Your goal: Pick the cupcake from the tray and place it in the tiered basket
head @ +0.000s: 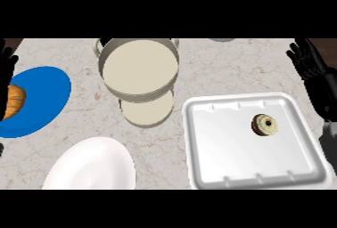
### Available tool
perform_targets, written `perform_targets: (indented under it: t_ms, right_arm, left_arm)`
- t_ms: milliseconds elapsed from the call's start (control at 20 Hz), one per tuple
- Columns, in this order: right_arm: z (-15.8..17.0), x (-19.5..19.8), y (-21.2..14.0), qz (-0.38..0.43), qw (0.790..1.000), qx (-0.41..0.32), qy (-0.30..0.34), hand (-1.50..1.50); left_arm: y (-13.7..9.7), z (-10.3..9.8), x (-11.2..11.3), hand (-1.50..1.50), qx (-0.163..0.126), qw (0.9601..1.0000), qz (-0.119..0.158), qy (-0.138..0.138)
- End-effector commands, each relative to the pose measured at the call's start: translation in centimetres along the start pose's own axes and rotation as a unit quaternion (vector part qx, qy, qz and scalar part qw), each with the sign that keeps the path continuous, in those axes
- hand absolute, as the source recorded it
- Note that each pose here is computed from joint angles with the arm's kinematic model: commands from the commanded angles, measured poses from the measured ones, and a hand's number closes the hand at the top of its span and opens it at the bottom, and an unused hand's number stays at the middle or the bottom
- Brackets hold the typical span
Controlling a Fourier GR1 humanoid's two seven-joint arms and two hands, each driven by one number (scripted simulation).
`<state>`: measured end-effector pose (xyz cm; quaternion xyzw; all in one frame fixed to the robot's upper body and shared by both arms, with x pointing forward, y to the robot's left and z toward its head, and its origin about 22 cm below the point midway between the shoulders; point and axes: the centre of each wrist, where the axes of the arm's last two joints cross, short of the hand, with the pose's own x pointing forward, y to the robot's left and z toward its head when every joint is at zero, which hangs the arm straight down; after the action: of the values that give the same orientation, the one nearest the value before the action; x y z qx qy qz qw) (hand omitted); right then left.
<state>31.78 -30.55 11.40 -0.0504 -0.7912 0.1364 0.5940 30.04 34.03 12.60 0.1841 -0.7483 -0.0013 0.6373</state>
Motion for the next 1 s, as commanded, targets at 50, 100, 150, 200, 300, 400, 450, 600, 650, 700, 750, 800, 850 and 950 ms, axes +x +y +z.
perform_targets:
  t_ms: [50,100,150,200,300,400,450,600,650,700,750,800,850,950]
  right_arm:
    - [-1.6,-2.2,0.6,-0.01,0.99,-0.123,0.063,-1.5]
    - [-1.6,-2.3,1.2,-0.019,0.982,-0.168,0.086,-1.5]
    - [-0.4,-4.6,1.1,-0.027,0.971,-0.203,0.121,-1.5]
    - [-1.0,-4.6,1.2,-0.043,0.958,-0.248,0.135,-1.5]
    - [1.5,-7.0,-2.0,0.119,0.927,-0.29,0.205,-1.5]
    - [-0.4,-8.0,4.8,-0.037,0.91,-0.352,0.214,-1.5]
    - [-0.4,-8.1,7.1,-0.053,0.91,-0.367,0.183,-1.5]
    - [-2.3,-7.5,9.0,0.018,0.918,-0.375,0.126,-1.5]
    - [-2.3,-7.4,9.8,0.034,0.917,-0.38,0.115,-1.5]
    - [-4.2,-5.9,8.0,0.069,0.918,-0.373,0.119,-1.5]
    - [-3.6,-6.1,8.8,0.088,0.92,-0.36,0.125,-1.5]
    - [-3.8,-5.0,7.1,0.118,0.916,-0.356,0.143,-1.5]
    - [-3.6,-4.9,6.8,0.14,0.913,-0.347,0.161,-1.5]
    - [-3.9,-4.5,5.5,0.196,0.906,-0.309,0.213,-1.5]
  left_arm:
    - [-2.5,0.9,-1.5,0.0,-0.069,0.9971,0.03,0.008]
    - [-5.1,2.3,-2.6,0.0,-0.103,0.9939,0.036,0.016]
    - [-6.6,3.2,-3.5,0.0,-0.132,0.9898,0.048,0.028]
    - [-8.3,3.9,-4.0,0.0,-0.161,0.9843,0.062,0.039]
    - [-9.2,5.2,-4.9,0.0,-0.19,0.9775,0.071,0.056]
    - [-11.5,6.9,-6.5,0.0,-0.221,0.9689,0.09,0.067]
    - [-12.9,7.8,-7.0,0.0,-0.228,0.9675,0.091,0.062]
    - [-13.2,9.0,-9.7,0.0,-0.237,0.9645,0.088,0.077]
    - [-12.2,8.2,-9.6,0.0,-0.229,0.9669,0.083,0.076]
    - [-12.9,9.8,-10.8,0.0,-0.234,0.9659,0.086,0.071]
    - [-12.4,8.6,-9.4,0.0,-0.242,0.9628,0.094,0.077]
    - [-12.2,7.4,-9.3,0.0,-0.227,0.9667,0.091,0.076]
    - [-12.8,9.7,-10.1,0.0,-0.233,0.9651,0.089,0.079]
    - [-12.2,8.6,-10.2,0.0,-0.219,0.9682,0.081,0.089]
